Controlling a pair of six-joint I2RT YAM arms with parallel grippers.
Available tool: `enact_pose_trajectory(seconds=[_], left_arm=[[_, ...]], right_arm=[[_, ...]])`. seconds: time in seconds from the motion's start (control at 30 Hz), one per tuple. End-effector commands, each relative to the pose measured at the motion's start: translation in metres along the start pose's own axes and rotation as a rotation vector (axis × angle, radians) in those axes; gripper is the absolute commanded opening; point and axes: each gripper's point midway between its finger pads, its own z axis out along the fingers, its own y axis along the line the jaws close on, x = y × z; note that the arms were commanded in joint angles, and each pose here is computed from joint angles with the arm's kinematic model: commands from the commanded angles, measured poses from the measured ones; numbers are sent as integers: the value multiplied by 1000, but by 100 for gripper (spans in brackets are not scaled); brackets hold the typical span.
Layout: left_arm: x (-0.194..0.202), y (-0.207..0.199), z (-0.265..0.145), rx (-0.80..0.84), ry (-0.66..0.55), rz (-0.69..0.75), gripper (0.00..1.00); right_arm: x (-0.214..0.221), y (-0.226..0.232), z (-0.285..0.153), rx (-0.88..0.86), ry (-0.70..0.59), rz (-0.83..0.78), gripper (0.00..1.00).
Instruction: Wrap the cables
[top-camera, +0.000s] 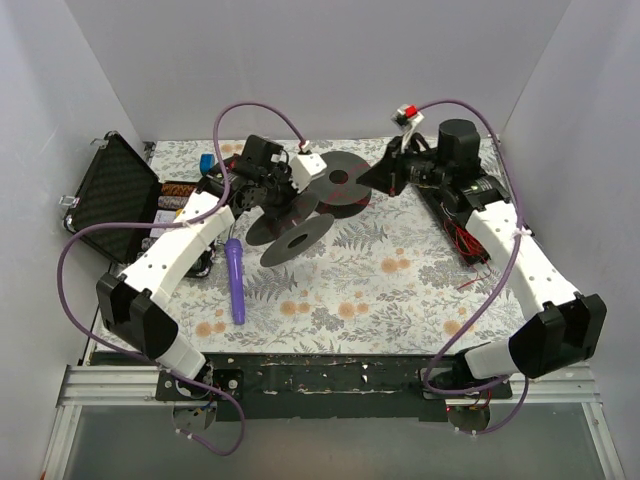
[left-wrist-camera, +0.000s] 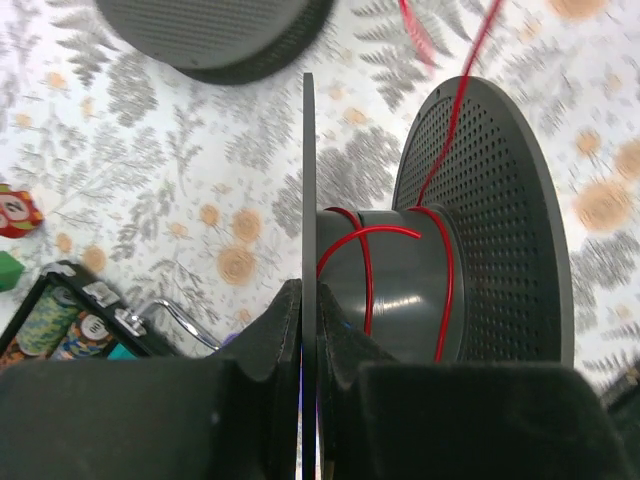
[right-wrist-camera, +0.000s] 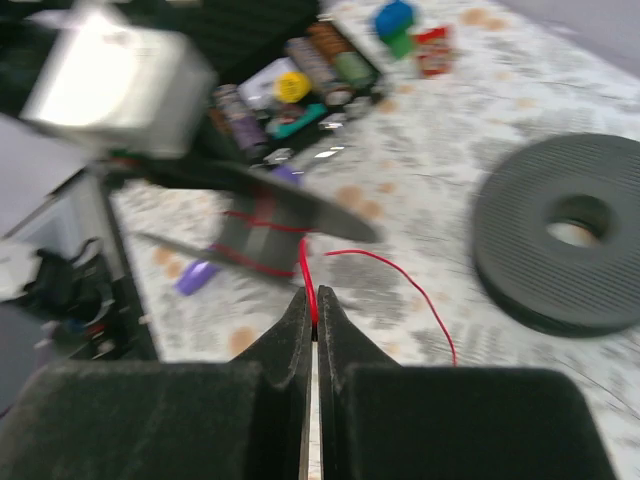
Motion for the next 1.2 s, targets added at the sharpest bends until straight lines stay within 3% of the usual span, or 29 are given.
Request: enact_pose_trajectory(seconds=[0.0, 0.1, 0.23, 0.37, 0.5, 0.57, 0.63, 0.83, 0.97, 1.17], left_arm=[[-59, 51, -5, -270, -211, -96, 0], [-77, 68, -6, -351, -292, -189, 0], [-104, 88, -20, -430, -414, -282, 0], [-129, 115, -49, -501, -546, -366, 0], [-156, 118, -75, -470, -641, -408, 0], [-168, 111, -89, -427, -675, -419, 0], [-175, 105, -103, -395, -692, -422, 0], [-203, 85, -159, -312, -786, -384, 0], [-215, 69, -186, -248, -826, -342, 0], [-226, 39, -208, -111, -860, -265, 0]], right_arm=[[-10, 104, 4, -314, 93, 74, 1], [-21, 169, 14, -491, 72, 60, 1], [-22, 218, 23, -650, 68, 76, 1], [0, 227, 45, -626, 98, 60, 1], [35, 202, 72, -494, 134, 55, 1], [48, 185, 80, -414, 138, 29, 14], [54, 174, 82, -366, 111, -18, 32], [61, 142, 68, -262, -25, -177, 61], [73, 114, 47, -203, -85, -267, 70], [81, 93, 26, -229, -117, -376, 72]])
